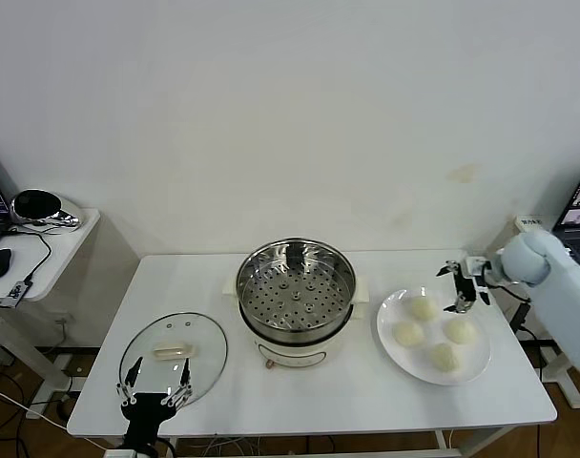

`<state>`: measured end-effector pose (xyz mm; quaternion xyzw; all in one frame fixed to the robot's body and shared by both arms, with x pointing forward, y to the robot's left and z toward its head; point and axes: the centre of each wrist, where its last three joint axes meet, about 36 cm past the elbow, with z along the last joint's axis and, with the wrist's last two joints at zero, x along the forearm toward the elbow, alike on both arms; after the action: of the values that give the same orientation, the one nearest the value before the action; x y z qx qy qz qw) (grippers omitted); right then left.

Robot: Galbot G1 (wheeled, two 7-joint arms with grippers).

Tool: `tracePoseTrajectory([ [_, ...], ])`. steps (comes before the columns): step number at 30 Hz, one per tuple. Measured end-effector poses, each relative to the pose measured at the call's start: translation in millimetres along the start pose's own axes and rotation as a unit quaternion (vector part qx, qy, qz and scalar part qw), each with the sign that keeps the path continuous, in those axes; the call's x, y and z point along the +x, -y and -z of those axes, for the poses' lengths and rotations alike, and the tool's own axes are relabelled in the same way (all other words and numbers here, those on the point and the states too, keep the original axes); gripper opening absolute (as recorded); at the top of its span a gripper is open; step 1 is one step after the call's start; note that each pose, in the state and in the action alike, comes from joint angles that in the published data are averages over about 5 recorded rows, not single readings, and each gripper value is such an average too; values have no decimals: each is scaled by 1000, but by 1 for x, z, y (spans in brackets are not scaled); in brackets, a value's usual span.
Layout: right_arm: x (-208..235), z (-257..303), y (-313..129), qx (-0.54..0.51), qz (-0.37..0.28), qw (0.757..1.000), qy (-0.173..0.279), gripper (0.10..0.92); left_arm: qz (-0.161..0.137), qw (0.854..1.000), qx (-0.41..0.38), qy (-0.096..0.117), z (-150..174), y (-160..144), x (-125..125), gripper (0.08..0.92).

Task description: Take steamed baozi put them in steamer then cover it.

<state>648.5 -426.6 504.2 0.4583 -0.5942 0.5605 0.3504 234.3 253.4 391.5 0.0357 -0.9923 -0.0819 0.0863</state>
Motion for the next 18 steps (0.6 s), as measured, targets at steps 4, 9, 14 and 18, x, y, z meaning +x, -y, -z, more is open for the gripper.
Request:
tracePoseTrajectory([
  [4,-20,5,5,2,18,1000,-10,823,4,1000,-3,-1,-1,-3,0,823],
  [9,-39,10,11,3,32,999,-25,823,8,1000,-5,-2,-3,-7,-2,823],
  [14,-52,15,16,4,38,999,-36,815,10,1000,-5,0,-4,-7,-4,823],
  [18,-59,19,20,6,43,998,-42,776,10,1000,-5,1,-4,-7,-5,823],
])
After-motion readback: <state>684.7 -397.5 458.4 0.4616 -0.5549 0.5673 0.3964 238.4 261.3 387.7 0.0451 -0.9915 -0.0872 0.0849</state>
